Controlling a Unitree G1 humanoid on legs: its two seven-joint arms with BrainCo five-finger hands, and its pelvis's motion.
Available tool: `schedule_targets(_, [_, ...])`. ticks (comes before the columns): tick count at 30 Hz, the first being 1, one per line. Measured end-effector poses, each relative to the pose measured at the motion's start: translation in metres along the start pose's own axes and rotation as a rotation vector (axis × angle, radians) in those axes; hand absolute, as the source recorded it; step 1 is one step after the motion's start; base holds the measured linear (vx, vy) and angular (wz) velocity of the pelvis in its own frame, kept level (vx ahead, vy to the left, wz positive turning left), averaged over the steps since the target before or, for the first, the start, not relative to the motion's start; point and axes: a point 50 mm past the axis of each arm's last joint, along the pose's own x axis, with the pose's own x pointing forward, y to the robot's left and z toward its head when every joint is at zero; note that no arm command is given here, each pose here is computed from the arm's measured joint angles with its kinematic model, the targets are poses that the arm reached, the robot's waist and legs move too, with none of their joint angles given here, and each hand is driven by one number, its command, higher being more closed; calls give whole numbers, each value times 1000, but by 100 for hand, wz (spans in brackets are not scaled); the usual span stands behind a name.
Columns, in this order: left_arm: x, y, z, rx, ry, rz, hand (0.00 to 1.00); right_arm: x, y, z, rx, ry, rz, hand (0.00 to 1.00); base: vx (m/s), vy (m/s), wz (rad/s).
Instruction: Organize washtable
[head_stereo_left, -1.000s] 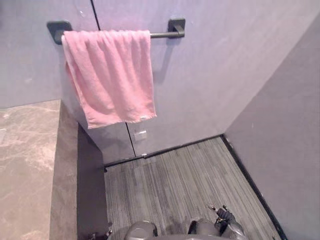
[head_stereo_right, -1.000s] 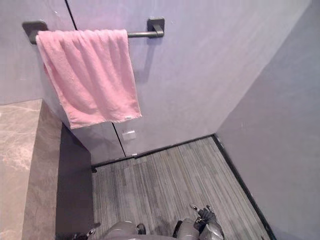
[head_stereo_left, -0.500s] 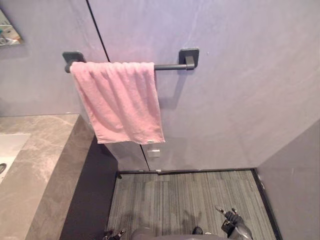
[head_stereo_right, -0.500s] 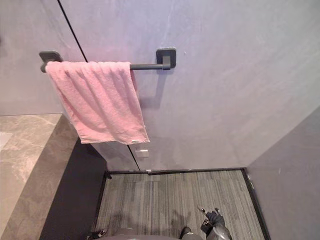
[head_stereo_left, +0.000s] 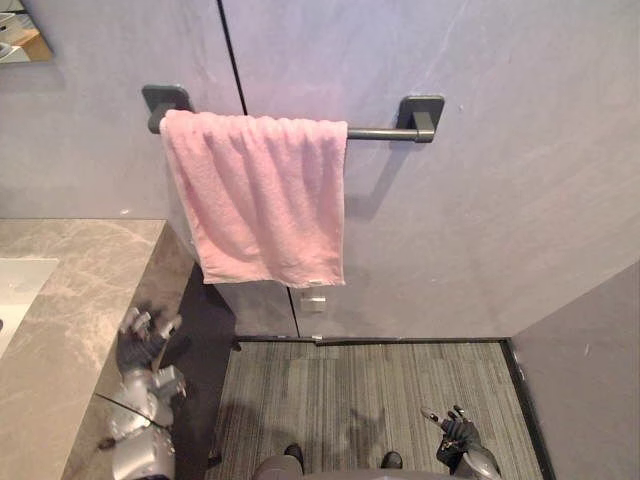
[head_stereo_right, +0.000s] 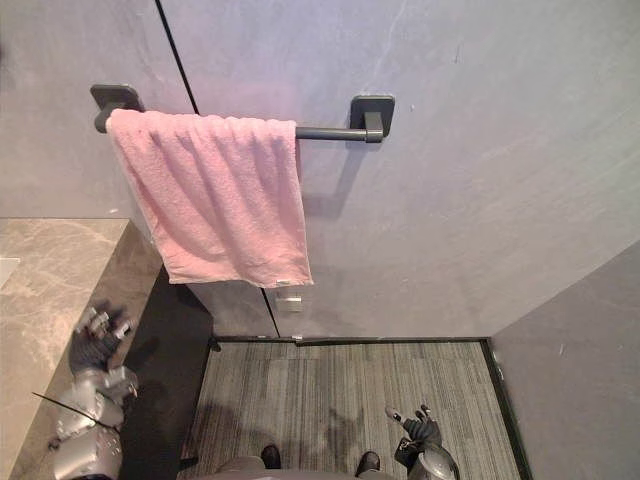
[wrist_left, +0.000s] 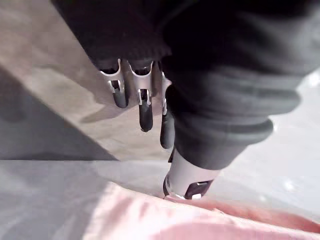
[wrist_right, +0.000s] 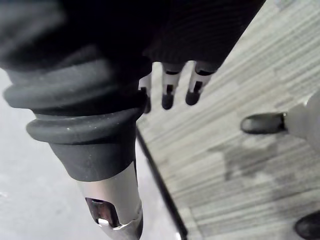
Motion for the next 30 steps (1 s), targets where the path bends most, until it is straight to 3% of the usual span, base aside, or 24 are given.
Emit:
schedule_targets(2, [14,6,28,64,-95,-42,0,1,-6,3,-17,-6,0,0,60,-56,0])
schedule_targets(5, [32,35,79,187,-268,2,0,1,-19,7,-90,-16,-5,0,57,-28,0])
schedule_targets(8, [38,44,109,238,-379,21,0,2,-22,8,-112,-19,4,0,35,0,2])
schedule_targets(19, [41,39,112,255,-383,-26,0,0,-20,2,-141,2,14,0,-39,2,-2])
schedule_targets(30, [52,17,121,328,-369,-220,0,-3,-25,-7,-153,40,19,0,-44,-7,-3])
